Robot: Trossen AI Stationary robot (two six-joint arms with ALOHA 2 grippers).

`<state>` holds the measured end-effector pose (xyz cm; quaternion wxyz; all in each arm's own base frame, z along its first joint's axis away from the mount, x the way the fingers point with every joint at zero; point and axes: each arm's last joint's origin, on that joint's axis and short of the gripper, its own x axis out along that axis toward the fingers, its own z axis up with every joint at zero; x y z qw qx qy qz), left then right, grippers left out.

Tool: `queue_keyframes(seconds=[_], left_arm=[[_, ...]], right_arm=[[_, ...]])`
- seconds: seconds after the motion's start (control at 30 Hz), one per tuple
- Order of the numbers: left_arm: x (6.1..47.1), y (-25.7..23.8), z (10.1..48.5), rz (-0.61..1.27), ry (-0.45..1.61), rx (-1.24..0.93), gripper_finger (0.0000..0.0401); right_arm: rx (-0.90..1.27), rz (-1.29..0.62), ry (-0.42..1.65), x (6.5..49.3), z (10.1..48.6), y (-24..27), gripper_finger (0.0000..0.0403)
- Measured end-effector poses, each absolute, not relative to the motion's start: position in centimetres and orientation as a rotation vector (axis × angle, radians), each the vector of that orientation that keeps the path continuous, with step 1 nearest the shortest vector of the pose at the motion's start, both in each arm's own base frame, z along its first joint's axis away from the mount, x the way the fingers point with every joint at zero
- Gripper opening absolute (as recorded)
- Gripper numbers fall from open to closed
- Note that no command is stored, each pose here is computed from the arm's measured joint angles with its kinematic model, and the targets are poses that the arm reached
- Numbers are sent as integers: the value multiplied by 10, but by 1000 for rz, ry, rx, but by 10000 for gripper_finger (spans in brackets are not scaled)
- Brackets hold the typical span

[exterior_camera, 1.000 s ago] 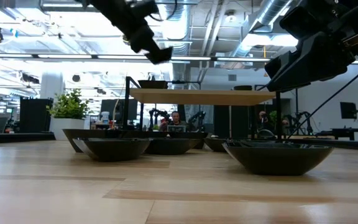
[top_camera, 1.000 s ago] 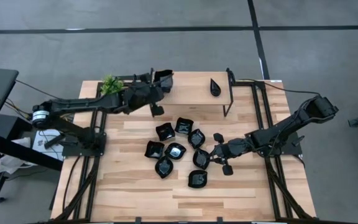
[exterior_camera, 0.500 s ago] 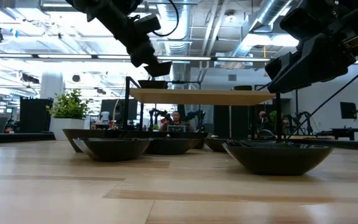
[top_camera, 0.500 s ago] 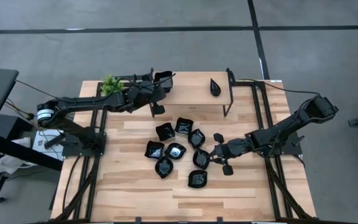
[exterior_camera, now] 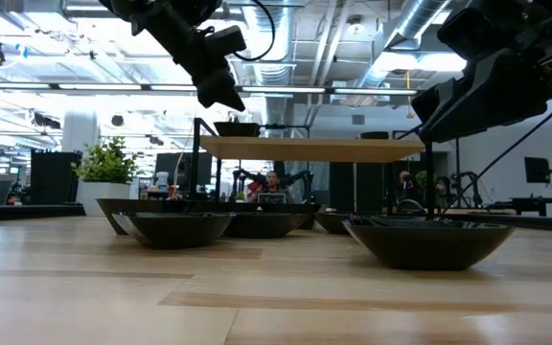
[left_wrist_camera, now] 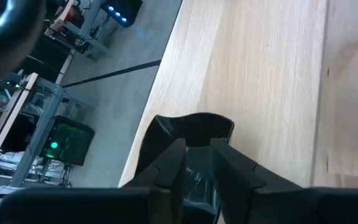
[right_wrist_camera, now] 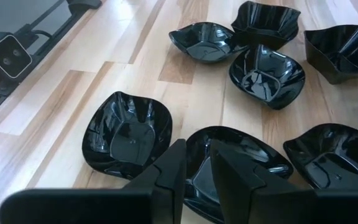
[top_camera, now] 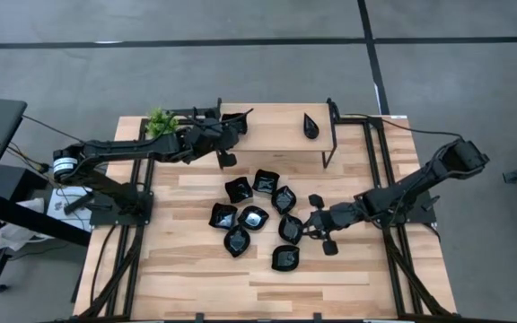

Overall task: Pick & Place Mini shaped plates
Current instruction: Stack the black distorted square plate on top of the black distorted square plate on the shelf

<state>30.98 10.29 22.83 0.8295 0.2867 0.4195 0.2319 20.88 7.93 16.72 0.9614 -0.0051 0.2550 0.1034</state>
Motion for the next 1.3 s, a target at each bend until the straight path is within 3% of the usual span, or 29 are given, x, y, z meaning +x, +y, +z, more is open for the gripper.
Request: queue_keyframes(seconds=[0.2, 0.33, 0.63, 0.87, 1.13, 1.3], left_arm=[[309, 98, 232, 568, 903, 642, 101], [304, 68, 251, 574, 830, 641, 104], [263, -35, 268, 137, 824, 407, 104], [249, -114, 234, -124, 896, 510, 104], [240, -134, 178, 4, 1021, 443, 104], [244, -133, 172, 57, 1026, 360, 104]], right_arm=[[-10, 210, 516, 209, 167, 79, 70], [-10, 209, 514, 209, 167, 79, 70], [-2, 208, 514, 209, 167, 79, 70], [3, 210, 511, 209, 168, 81, 70], [10, 209, 503, 209, 168, 81, 70], [16, 211, 481, 210, 170, 81, 70]])
